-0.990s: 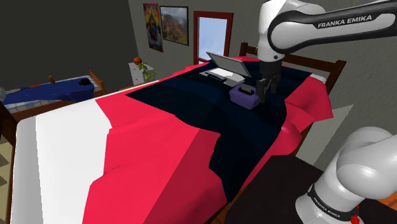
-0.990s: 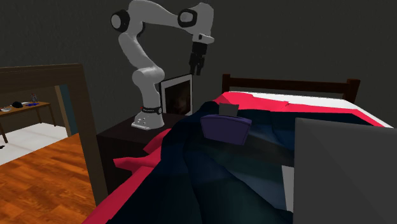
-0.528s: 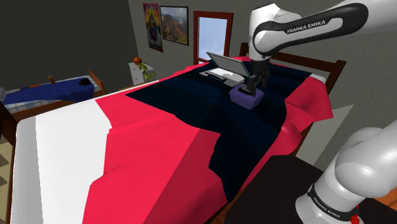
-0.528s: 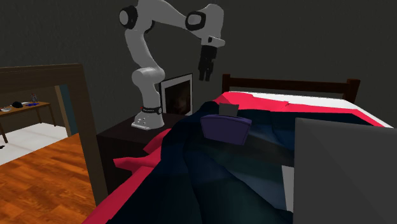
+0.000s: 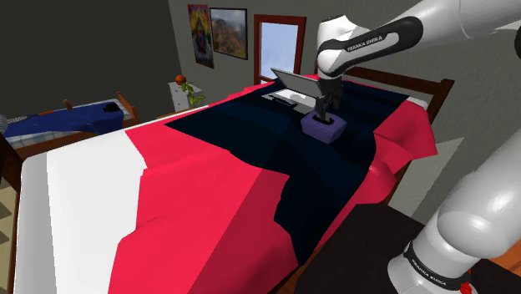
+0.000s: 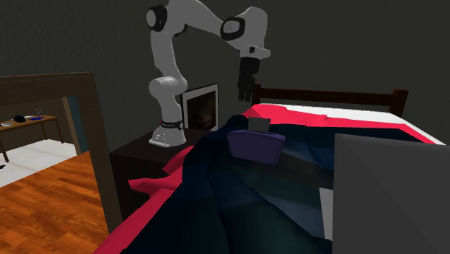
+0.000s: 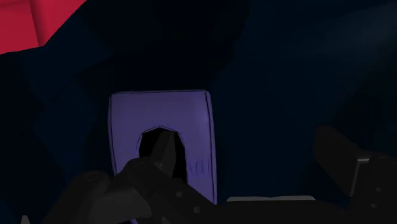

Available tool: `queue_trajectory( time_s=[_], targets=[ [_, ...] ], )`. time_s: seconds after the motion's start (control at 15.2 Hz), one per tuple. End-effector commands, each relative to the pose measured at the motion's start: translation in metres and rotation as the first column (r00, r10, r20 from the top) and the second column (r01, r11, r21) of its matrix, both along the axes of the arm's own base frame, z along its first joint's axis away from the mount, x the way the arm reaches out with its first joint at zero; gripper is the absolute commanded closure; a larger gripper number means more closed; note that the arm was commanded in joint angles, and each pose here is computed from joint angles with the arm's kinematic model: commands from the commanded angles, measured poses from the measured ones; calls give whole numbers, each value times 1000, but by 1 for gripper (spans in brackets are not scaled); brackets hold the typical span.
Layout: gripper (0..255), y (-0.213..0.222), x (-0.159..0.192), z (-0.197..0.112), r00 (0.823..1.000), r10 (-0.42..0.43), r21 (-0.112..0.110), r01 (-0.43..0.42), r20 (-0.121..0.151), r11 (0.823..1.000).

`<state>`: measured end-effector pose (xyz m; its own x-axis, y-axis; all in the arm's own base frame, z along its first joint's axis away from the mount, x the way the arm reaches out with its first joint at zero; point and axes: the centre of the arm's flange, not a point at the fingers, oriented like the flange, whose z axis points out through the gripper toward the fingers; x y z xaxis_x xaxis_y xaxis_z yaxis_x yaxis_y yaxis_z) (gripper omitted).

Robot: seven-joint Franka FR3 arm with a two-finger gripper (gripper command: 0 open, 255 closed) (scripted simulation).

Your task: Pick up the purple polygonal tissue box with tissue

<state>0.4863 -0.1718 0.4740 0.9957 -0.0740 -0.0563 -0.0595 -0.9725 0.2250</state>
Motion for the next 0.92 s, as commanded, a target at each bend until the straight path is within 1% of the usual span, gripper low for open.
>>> queue_trajectory(
  time_s=[0.0, 0.59, 0.66, 0.86],
  targets=[
    [0, -16, 19, -2, 1000, -2, -12, 2, 10, 1000],
    [0, -89, 99, -17, 999, -11, -60, 14, 53, 998],
    [0, -90, 100, -18, 999, -11, -60, 14, 54, 998],
    [0, -90, 100, -33, 999, -11, -60, 14, 54, 998]
  ],
)
